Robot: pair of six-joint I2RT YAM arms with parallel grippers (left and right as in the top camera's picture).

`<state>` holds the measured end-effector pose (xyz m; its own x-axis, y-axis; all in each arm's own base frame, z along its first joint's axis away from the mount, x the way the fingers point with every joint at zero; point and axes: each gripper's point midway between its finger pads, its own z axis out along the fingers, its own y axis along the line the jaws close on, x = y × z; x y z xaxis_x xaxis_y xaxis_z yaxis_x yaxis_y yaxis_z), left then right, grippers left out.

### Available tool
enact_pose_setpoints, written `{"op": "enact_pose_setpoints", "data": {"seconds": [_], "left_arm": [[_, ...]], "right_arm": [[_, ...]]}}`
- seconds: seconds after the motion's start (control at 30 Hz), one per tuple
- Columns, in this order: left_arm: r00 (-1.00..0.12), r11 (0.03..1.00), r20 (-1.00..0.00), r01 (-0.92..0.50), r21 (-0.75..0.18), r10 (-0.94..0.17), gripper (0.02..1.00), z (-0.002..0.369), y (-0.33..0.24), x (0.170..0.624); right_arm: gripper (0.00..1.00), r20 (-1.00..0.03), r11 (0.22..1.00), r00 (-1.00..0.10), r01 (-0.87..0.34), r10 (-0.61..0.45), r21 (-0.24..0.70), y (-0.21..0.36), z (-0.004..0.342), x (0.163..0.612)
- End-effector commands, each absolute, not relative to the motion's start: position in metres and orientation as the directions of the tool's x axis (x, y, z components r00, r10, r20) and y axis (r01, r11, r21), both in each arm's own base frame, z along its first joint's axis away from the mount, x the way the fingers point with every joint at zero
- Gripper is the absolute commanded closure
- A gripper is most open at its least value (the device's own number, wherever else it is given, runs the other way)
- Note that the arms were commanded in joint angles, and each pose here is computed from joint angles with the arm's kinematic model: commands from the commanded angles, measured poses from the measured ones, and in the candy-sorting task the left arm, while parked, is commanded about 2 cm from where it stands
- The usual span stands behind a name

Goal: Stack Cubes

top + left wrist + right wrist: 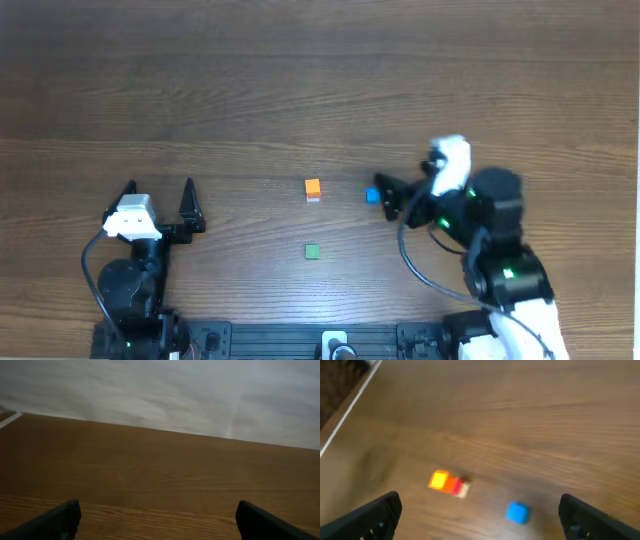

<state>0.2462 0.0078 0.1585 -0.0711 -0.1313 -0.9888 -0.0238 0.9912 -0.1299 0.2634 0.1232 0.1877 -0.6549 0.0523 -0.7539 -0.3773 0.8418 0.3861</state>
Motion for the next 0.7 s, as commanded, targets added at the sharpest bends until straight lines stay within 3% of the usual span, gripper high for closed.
{"op": "enact_pose_setpoints", "data": {"seconds": [0.03,0.3,0.7], "left_arm": [[-0.071,0.992,-0.99,-0.015,-0.124,-0.124,0.018,0.157,0.007,0.246],[-0.071,0.992,-0.99,-0.015,-0.124,-0.124,0.018,0.157,0.007,0.246],[-0.071,0.992,-0.99,-0.015,-0.124,-0.124,0.018,0.157,0.007,0.246]], "right_arm": [[0.014,-0.65,0.817,-0.76,-0.368,0.011,0.444,0.158,0.182,0.255],[0.009,-0.421,0.822,-0.904,-0.3,-0.082,0.484,0.218,0.137,0.22],[0.007,-0.299,0.938,-0.95,-0.178,-0.086,0.298,0.246,0.081,0.187]]}}
